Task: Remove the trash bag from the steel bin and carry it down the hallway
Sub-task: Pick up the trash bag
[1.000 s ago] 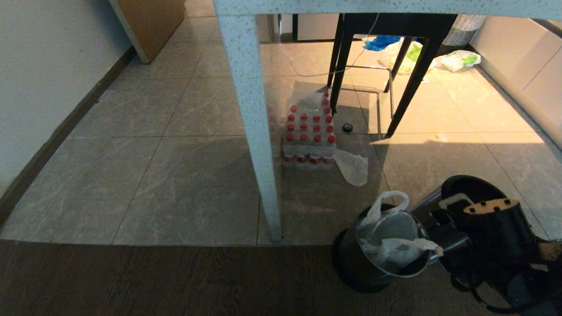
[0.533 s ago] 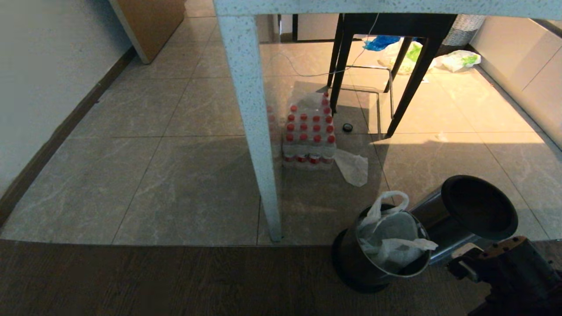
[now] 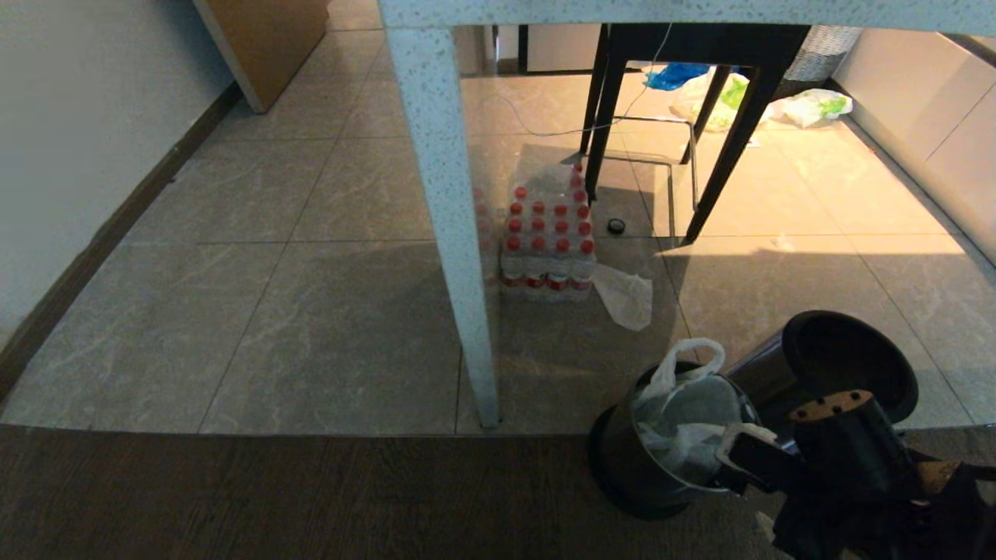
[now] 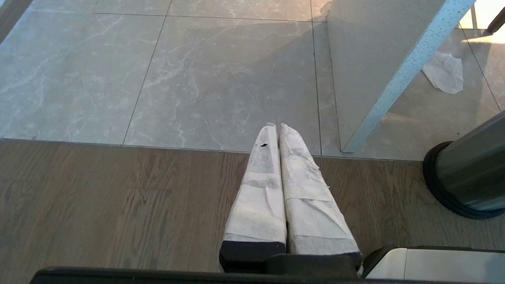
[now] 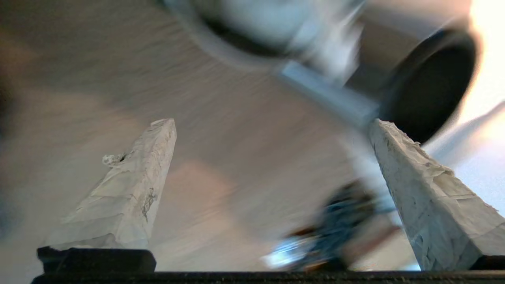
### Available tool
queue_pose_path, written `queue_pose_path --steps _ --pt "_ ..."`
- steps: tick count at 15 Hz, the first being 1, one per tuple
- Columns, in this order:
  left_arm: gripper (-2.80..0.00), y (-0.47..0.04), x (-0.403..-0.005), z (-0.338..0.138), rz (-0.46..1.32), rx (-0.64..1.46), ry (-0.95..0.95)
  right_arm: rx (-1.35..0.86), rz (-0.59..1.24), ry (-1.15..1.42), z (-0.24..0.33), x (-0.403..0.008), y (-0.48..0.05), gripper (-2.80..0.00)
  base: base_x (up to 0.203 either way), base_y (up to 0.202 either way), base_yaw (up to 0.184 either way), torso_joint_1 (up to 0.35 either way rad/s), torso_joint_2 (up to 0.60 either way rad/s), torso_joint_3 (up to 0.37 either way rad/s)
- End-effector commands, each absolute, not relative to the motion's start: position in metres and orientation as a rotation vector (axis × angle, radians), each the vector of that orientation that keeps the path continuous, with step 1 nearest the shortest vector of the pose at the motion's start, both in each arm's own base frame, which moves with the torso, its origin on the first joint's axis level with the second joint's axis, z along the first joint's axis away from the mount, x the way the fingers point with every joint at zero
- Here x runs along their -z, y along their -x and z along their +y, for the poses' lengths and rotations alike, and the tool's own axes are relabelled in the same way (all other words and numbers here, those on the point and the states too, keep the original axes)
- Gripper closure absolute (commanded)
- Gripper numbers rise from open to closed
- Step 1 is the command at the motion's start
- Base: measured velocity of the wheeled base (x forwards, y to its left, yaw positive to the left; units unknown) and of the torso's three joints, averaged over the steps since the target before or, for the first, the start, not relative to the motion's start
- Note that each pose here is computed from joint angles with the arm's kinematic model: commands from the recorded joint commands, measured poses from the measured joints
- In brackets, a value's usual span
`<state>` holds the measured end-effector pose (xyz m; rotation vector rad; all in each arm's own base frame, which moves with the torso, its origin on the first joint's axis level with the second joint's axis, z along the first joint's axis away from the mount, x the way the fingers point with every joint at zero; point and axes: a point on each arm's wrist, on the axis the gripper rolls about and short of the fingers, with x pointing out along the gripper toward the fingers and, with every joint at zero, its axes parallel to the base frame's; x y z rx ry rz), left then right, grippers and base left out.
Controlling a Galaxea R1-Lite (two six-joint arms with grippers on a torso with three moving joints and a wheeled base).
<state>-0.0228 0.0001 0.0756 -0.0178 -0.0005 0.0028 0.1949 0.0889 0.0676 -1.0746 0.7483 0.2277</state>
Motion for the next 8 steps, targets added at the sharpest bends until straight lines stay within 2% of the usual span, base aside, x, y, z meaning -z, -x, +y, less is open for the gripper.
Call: queue_pose_path --steps 1,5,8 --pt "0.00 0.023 -0.076 0.000 -0.003 -0.003 0.018 -0.249 0.731 1.182 0.096 -0.053 -0.209 -2.80 0.000 0.000 0.000 0.000 0.00 0.000" --pt "0.00 0.023 -0.076 0.000 -0.002 -0.003 0.018 -0.180 0.738 1.345 0.092 -0.051 -0.224 -2.80 0.000 0.000 0.000 0.000 0.00 0.000" --pt "0.00 0.023 -0.076 0.000 -0.003 -0.003 0.018 -0.160 0.769 1.376 0.088 -0.046 -0.231 -2.80 0.000 0.000 0.000 0.000 0.00 0.000"
